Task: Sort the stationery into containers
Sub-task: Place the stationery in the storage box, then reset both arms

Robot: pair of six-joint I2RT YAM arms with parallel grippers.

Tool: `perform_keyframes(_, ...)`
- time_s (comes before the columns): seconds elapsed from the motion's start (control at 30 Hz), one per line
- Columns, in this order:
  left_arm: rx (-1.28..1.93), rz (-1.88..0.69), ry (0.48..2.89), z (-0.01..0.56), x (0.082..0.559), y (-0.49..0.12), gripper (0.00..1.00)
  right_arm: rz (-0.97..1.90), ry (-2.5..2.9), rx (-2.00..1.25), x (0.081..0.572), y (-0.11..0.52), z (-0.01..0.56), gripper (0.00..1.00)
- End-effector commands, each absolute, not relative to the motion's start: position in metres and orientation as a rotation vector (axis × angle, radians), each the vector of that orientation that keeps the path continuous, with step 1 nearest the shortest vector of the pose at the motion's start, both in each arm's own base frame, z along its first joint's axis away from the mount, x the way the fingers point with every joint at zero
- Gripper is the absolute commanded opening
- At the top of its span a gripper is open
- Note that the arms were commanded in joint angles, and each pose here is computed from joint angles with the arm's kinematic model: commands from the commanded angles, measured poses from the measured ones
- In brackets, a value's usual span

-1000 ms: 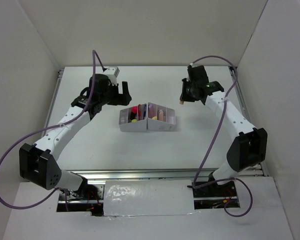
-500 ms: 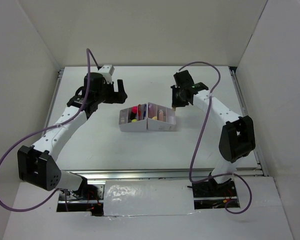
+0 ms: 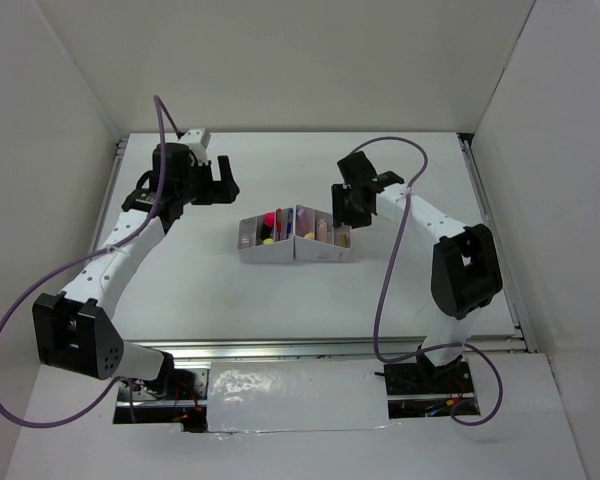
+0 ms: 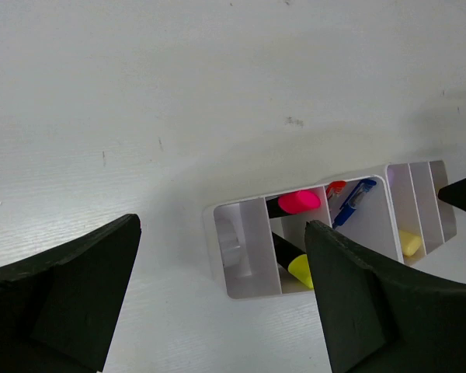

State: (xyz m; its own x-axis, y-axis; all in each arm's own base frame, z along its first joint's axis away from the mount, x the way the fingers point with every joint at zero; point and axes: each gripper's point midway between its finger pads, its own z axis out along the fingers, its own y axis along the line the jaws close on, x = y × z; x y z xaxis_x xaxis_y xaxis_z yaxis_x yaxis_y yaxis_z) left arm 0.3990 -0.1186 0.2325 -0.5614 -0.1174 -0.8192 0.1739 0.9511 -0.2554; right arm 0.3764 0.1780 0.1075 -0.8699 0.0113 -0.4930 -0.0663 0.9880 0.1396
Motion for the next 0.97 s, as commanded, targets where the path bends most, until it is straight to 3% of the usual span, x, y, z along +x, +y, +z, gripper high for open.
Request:
perform_keyframes(0.0,0.042,-0.416,2.081,0.252,0.396,-0.114,0.99,0.232,2.617,-0.07,0.372,0.185,0.111,0.56)
perform_keyframes(0.1,0.024,-0.42,2.091,0.251,0.395,-0.106,0.99,0.249,2.59,-0.093,0.373,0.187,0.123,0.67)
perform_keyframes(0.27,0.016,-0.391,2.08,0.255,0.395,-0.085,0.99,0.328,2.416,-0.158,0.385,0.187,0.194,0.68)
perform_keyframes(0.43,0.023,-0.31,2.092,0.25,0.386,-0.054,0.99,0.354,2.215,-0.187,0.393,0.153,0.268,0.81)
perform_keyframes(0.53,0.052,-0.222,2.076,0.245,0.374,-0.04,0.99,0.265,2.201,-0.189,0.391,0.11,0.263,0.98)
perform_keyframes(0.57,0.051,-0.203,2.084,0.239,0.365,-0.037,0.99,0.241,2.172,-0.163,0.387,0.097,0.269,1.0)
perform_keyframes(0.7,0.047,-0.129,2.12,0.214,0.343,-0.023,0.99,0.14,2.201,-0.039,0.369,0.039,0.227,1.0)
perform_keyframes(0.93,0.031,-0.073,2.135,0.192,0.32,-0.012,1.0,0.105,2.185,0.004,0.343,0.016,0.208,1.0)
